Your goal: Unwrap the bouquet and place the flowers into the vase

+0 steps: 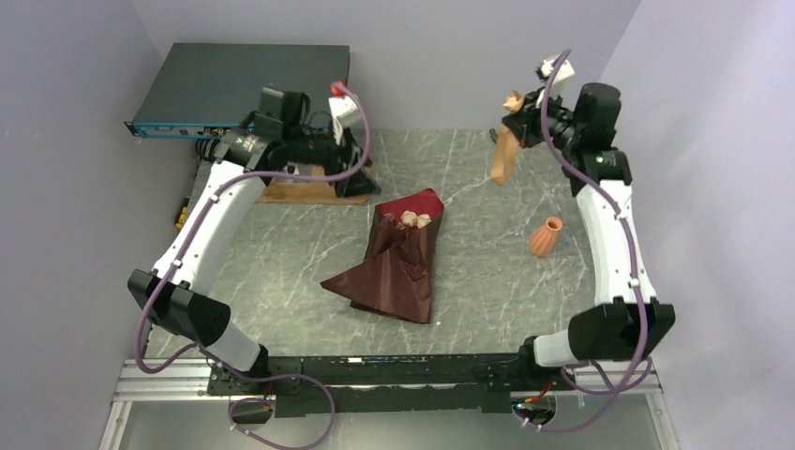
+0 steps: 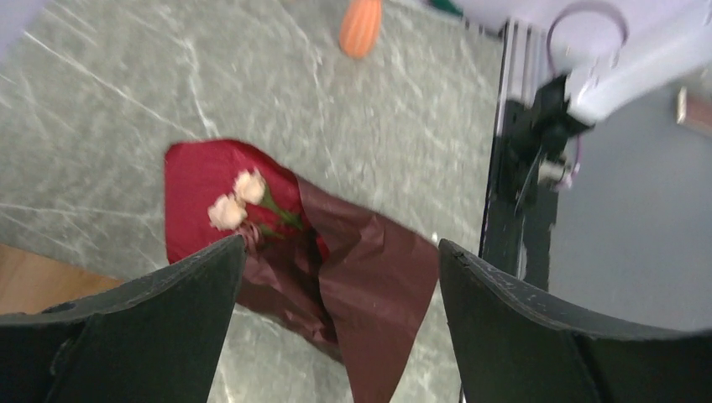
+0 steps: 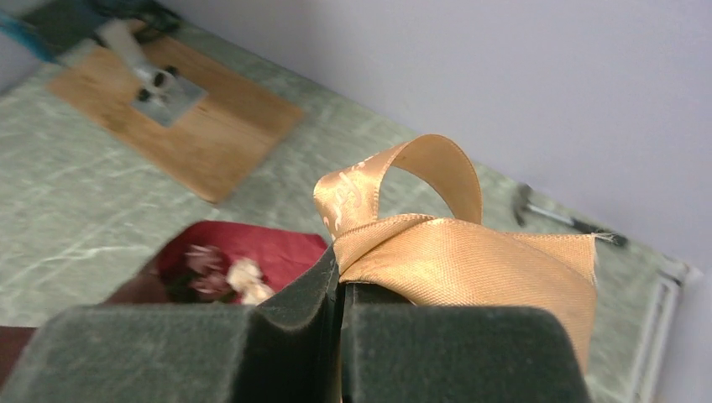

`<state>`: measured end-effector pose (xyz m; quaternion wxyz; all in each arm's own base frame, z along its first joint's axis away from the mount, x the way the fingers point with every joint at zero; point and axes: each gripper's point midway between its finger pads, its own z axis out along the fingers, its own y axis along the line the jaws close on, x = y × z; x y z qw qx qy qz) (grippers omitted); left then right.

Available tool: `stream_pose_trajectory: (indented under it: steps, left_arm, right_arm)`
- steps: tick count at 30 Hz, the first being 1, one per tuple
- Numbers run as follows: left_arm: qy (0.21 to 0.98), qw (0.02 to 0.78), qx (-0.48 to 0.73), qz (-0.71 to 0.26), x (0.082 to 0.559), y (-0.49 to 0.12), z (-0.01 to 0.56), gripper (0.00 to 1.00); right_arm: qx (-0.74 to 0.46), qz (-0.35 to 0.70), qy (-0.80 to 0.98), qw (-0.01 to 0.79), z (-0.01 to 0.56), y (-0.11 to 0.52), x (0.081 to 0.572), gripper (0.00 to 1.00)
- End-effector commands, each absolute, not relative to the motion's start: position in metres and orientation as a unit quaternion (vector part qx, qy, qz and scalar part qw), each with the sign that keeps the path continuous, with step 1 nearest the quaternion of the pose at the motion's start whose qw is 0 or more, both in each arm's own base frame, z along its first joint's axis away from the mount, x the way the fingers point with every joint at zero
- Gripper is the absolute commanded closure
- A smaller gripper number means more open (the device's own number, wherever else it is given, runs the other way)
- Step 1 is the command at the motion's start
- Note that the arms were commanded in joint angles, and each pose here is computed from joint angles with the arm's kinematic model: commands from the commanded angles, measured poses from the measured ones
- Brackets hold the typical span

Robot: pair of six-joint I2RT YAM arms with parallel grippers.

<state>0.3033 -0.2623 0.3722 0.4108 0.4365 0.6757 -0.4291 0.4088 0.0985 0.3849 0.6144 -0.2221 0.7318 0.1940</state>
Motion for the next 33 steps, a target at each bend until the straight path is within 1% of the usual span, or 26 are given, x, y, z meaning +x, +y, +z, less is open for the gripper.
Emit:
stream_pose_trajectory:
  steps: [1, 4, 9, 16, 18, 19, 20, 21, 22, 23, 25, 26, 28, 30, 31, 33]
  left_arm:
    - [0.666, 0.389, 0.526, -0.36, 0.275, -0.257, 0.319, 0.1]
    - [0.671, 0.373, 0.538, -0.347, 0.267, -0.252, 0.291, 0.09]
    - [0.694, 0.337, 0.542, -0.334, 0.262, -0.244, 0.252, 0.06]
    - [0.733, 0.281, 0.524, -0.33, 0.254, -0.233, 0.209, 0.07]
    - [0.747, 0.271, 0.51, -0.331, 0.256, -0.228, 0.201, 0.07]
    - [0.753, 0.267, 0.501, -0.334, 0.258, -0.225, 0.198, 0.07]
    - [0.759, 0.262, 0.489, -0.342, 0.26, -0.221, 0.196, 0.07]
    - [0.762, 0.257, 0.477, -0.355, 0.26, -0.218, 0.196, 0.07]
    - [0.763, 0.248, 0.47, -0.368, 0.26, -0.216, 0.194, 0.07]
    - [0.765, 0.237, 0.464, -0.377, 0.257, -0.214, 0.192, 0.07]
    - [0.77, 0.213, 0.458, -0.39, 0.25, -0.213, 0.186, 0.06]
    - [0.771, 0.204, 0.456, -0.395, 0.247, -0.213, 0.182, 0.06]
    - [0.773, 0.192, 0.452, -0.401, 0.241, -0.212, 0.171, 0.05]
    - [0.779, 0.18, 0.447, -0.401, 0.237, -0.21, 0.16, 0.05]
    - [0.781, 0.174, 0.445, -0.401, 0.234, -0.208, 0.155, 0.05]
    - [0.782, 0.167, 0.45, -0.398, 0.231, -0.205, 0.144, 0.05]
  right_arm:
    - [-0.225, 0.155, 0.79, 0.549, 0.344, 0.05, 0.427, 1.0]
    - [-0.205, 0.138, 0.827, 0.504, 0.313, 0.021, 0.447, 1.0]
    - [-0.192, 0.107, 0.861, 0.46, 0.263, -0.015, 0.484, 1.0]
    - [-0.175, 0.09, 0.893, 0.405, 0.187, -0.041, 0.526, 1.0]
    - [-0.174, 0.092, 0.899, 0.39, 0.167, -0.043, 0.532, 0.98]
    - [-0.175, 0.095, 0.903, 0.381, 0.157, -0.044, 0.533, 0.94]
    - [-0.174, 0.099, 0.907, 0.372, 0.148, -0.044, 0.533, 0.85]
    - [-0.172, 0.104, 0.911, 0.361, 0.139, -0.043, 0.533, 0.67]
    - [-0.169, 0.109, 0.915, 0.35, 0.133, -0.043, 0.532, 0.56]
    - [-0.168, 0.115, 0.917, 0.343, 0.13, -0.042, 0.53, 0.48]
    - [-0.167, 0.128, 0.918, 0.336, 0.132, -0.038, 0.527, 0.34]
    - [-0.167, 0.133, 0.917, 0.337, 0.136, -0.035, 0.524, 0.27]
    - [-0.171, 0.147, 0.911, 0.344, 0.148, -0.028, 0.518, 0.18]
    - [-0.176, 0.157, 0.906, 0.353, 0.166, -0.021, 0.507, 0.05]
    - [-0.181, 0.162, 0.903, 0.355, 0.173, -0.016, 0.501, 0.01]
    - [-0.186, 0.159, 0.899, 0.364, 0.191, -0.01, 0.492, 0.0]
